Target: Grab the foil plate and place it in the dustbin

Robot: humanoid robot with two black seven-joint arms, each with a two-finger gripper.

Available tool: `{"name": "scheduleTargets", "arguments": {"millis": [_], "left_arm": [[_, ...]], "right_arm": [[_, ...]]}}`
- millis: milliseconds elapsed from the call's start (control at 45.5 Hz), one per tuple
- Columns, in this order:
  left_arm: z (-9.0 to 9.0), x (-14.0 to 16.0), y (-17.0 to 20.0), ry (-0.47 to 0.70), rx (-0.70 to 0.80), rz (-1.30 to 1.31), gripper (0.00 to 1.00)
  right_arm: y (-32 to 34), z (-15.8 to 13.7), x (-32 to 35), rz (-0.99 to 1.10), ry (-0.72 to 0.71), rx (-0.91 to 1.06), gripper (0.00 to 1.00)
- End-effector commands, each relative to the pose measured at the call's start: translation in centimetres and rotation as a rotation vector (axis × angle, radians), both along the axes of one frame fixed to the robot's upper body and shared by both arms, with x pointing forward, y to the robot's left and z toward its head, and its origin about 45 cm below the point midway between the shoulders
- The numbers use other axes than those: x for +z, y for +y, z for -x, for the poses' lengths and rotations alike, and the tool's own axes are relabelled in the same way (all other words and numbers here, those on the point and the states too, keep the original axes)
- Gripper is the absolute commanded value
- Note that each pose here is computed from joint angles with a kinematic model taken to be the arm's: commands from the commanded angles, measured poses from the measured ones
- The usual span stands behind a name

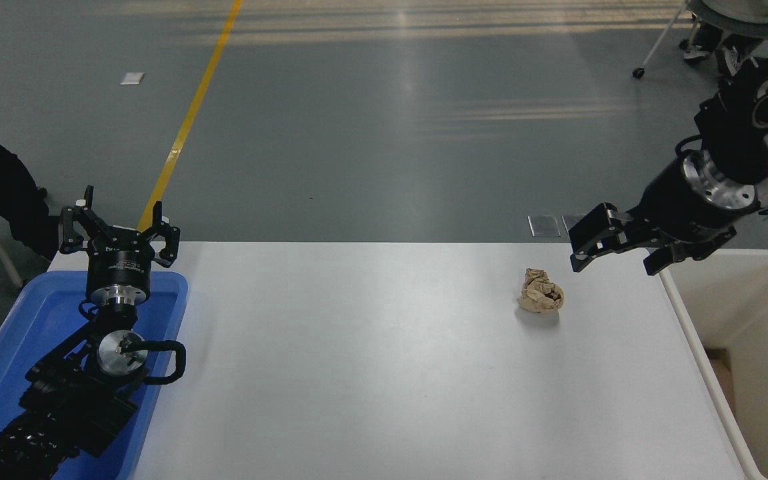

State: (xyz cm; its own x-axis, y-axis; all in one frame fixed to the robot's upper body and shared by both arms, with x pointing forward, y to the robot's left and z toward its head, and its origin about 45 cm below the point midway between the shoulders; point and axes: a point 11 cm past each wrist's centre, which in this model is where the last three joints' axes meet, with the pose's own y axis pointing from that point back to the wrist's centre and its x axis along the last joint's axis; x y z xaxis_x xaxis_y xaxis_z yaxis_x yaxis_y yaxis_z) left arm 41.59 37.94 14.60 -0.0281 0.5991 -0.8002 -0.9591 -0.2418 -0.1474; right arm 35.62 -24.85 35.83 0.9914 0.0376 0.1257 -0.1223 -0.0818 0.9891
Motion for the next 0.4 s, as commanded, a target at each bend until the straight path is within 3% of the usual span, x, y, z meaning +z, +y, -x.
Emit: {"name": "scheduleTargets", "arguments": {"millis": [0,374], "left_arm": [[0.0,0.0,0.0,0.0,0.0,0.0,0.99],[0.0,0.0,0.0,-0.001,0.002,0.003,0.99]], "right_arm": [[1.6,0.9,1.5,0.019,0.009,0.019,1.0],[1.4,2.3,2.2,0.015,0.027,0.001,1.0]]}}
